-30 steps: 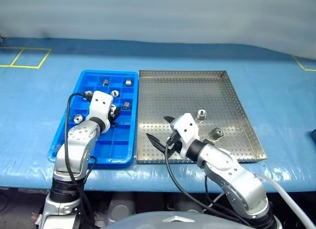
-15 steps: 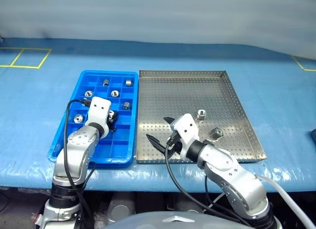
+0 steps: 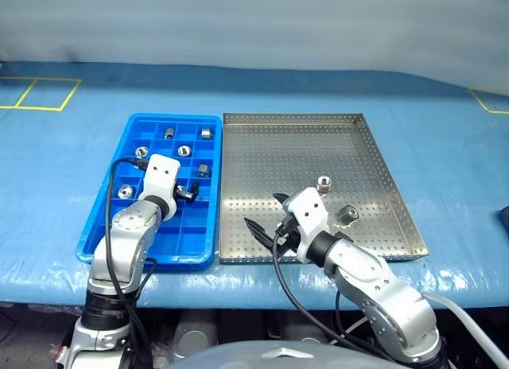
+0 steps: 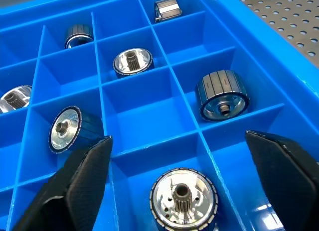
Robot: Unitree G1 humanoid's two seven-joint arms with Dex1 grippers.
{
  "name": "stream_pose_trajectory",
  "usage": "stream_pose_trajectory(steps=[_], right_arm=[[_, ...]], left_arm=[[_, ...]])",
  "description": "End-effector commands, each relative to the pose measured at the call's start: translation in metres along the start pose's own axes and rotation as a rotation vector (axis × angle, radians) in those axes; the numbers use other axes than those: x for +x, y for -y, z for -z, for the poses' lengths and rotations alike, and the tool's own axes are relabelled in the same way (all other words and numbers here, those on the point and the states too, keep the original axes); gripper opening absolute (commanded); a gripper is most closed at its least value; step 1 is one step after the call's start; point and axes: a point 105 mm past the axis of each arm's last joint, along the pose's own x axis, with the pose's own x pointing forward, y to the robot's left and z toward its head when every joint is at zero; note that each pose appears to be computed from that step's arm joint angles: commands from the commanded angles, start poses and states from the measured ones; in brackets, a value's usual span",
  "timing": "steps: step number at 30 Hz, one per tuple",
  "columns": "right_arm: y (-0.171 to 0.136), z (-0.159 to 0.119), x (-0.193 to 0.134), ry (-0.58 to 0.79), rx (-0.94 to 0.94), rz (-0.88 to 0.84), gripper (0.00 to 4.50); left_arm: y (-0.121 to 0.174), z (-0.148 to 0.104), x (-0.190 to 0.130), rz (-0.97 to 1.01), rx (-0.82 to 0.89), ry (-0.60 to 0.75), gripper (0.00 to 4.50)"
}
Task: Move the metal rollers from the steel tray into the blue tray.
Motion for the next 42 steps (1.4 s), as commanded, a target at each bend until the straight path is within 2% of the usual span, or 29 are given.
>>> stream_pose_trajectory(steps=[1,6,8,14,19,22,29,42], right_arm=[[0.004,-0.015,-0.007,0.06,-0.014,0.033,4.5],[0.018,-0.017,-0.012,0.081,-0.011,0.119,4.5],[0.025,-0.014,-0.013,0.078,-0.015,0.166,4.5],[0.062,-0.003,-0.015,0.058,0.019,0.445,4.5],[0.091,0.004,-0.017,0.047,0.093,0.637,4.5],[0.108,0.014,-0.011,-0.005,0.113,0.725,4.5],[0.128,0.018,0.014,-0.027,0.185,0.8,4.5],[0.156,0.05,0.025,-0.119,0.323,0.904,4.5]], left_arm=[[0.013,-0.043,-0.006,0.091,-0.046,0.207,4.44],[0.036,-0.07,-0.011,0.218,-0.048,0.355,4.44],[0.049,-0.076,-0.013,0.269,0.0,0.417,4.44],[0.096,-0.068,-0.015,0.488,0.051,0.447,4.44],[0.114,-0.061,-0.021,0.631,0.035,0.431,4.44],[0.127,-0.051,-0.03,0.745,0.062,0.4,4.44],[0.144,-0.036,-0.054,0.95,0.105,0.35,4.44],[0.146,-0.029,-0.063,0.93,0.091,0.347,4.44]])
